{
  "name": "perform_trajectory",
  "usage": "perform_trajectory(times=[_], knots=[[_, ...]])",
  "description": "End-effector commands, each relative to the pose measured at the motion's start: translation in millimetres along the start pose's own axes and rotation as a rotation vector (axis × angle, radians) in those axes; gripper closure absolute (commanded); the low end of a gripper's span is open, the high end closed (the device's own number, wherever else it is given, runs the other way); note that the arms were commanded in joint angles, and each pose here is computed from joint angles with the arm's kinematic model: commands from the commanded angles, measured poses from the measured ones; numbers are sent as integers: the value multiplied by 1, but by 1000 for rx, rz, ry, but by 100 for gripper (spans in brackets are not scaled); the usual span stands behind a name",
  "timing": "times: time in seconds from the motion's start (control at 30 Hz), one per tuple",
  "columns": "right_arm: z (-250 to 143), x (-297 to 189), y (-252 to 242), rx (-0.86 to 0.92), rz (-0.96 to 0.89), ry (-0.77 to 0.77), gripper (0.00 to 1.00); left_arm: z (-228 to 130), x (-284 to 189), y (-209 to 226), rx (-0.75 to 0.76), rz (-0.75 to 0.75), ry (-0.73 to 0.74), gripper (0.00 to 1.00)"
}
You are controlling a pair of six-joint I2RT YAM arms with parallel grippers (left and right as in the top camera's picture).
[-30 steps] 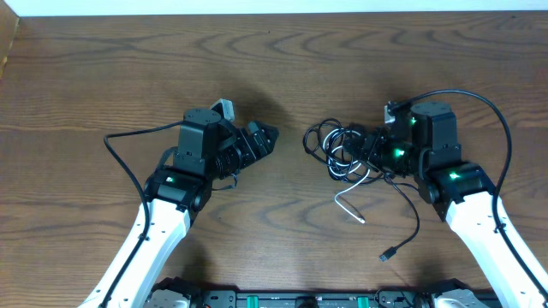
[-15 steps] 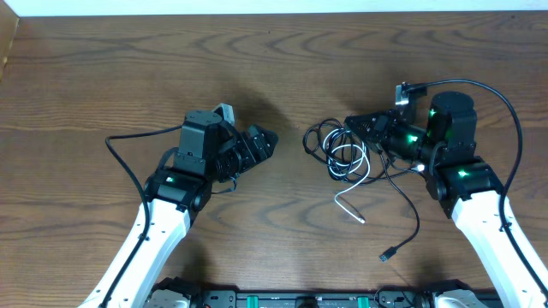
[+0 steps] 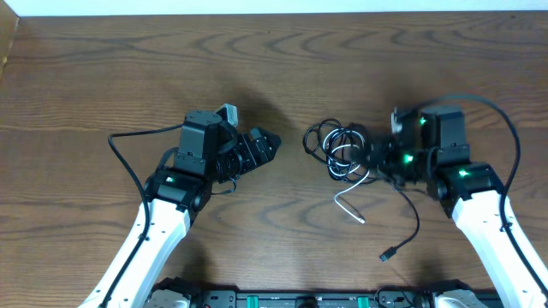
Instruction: Untangle cables
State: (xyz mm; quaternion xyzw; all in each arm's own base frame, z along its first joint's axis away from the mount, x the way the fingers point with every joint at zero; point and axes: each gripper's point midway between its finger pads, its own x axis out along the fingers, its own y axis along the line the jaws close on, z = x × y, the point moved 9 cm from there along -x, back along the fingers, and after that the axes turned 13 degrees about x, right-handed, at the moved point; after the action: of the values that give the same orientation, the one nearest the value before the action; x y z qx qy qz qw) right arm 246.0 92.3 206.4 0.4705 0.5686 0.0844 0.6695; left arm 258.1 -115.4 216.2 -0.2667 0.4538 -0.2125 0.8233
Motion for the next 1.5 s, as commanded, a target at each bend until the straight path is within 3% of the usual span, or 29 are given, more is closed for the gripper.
perform_trajectory(times=[0.0, 0.2, 0.37, 0.77, 0.97, 1.47], knots=[[3, -2, -17, -16, -154, -84, 85, 2, 0, 2, 25, 35, -20, 14], [0, 11, -37, 68, -210, -116, 85, 3, 0, 3, 25, 46, -26, 14], [-3, 24, -66, 245, -257, -176, 86, 3, 0, 3, 24, 46, -26, 14], [2, 44, -77, 296, -92, -235, 88, 3, 0, 3, 24, 47, -26, 14], [9, 43, -76, 304, -93, -298, 84, 3, 0, 4, 24, 53, -30, 14], [12, 90, -85, 344, -107, -207, 88, 3, 0, 4, 24, 54, -30, 14]])
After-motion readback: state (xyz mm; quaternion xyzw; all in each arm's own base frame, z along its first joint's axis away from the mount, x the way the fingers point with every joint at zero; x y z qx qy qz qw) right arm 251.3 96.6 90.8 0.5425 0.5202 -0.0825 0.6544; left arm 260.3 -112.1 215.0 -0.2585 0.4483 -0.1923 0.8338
